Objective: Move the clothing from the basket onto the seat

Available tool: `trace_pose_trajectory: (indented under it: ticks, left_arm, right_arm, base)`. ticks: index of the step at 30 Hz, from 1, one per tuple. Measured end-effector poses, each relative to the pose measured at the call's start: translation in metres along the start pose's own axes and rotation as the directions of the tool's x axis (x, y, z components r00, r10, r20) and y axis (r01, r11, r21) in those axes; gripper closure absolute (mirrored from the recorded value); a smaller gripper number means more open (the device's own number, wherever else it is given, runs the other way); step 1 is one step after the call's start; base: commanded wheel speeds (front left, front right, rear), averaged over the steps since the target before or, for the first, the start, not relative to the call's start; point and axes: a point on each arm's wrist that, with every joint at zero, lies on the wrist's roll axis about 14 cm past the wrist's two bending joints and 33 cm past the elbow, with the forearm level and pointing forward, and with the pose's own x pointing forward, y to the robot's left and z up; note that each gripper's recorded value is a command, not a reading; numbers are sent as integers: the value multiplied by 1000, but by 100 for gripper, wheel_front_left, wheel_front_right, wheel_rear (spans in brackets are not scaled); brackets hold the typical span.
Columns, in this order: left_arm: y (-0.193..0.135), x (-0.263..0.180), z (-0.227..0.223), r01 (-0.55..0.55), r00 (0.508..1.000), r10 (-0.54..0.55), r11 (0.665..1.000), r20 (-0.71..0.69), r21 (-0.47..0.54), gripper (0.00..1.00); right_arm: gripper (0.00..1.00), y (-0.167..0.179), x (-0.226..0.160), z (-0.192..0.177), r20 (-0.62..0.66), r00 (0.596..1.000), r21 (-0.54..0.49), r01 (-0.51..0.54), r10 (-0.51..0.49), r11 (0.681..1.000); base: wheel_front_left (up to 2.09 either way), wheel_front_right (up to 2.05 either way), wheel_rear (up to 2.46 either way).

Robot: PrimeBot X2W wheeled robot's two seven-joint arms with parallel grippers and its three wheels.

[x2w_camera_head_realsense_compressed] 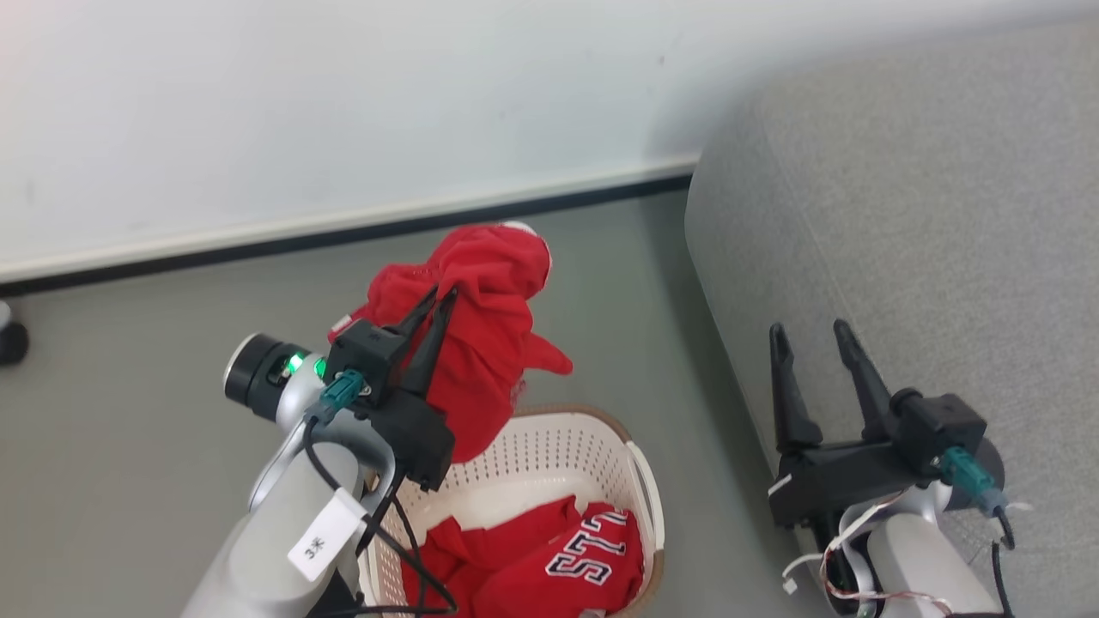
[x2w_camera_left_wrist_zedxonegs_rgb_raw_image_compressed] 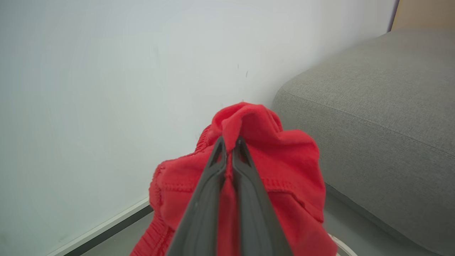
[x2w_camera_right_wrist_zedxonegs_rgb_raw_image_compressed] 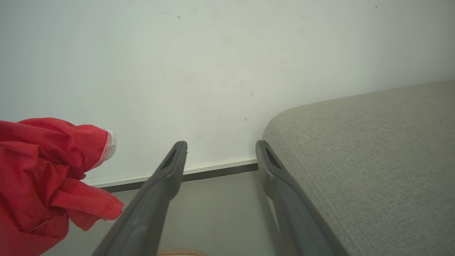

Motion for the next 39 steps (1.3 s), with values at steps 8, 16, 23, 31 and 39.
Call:
trace_pose_trajectory:
  ticks: [8,16,23,31,39]
  left_arm:
    - [-2,-29,29,-42,998,43,999,56,-15,100]
    - [-17,-52,61,-38,992,37,999,123,5,100]
    - [-29,-58,83,-19,986,15,1000,167,23,100]
    - [-38,-60,89,2,986,-3,1000,169,7,100]
    - [-43,-60,95,18,985,-19,1000,171,7,100]
  right_arm:
    - [0,29,-23,15,28,993,-6,-113,113,994]
    - [0,80,-52,21,37,951,-39,-306,308,951]
    - [0,121,-60,25,27,894,-98,-444,448,891]
    - [0,160,-61,24,-15,820,-161,-567,572,808]
    - [0,189,-63,15,-76,748,-172,-661,660,730]
  base:
    - [0,0,0]
    - [0,0,0]
    - [0,0,0]
    - [0,0,0]
    - [0,0,0]
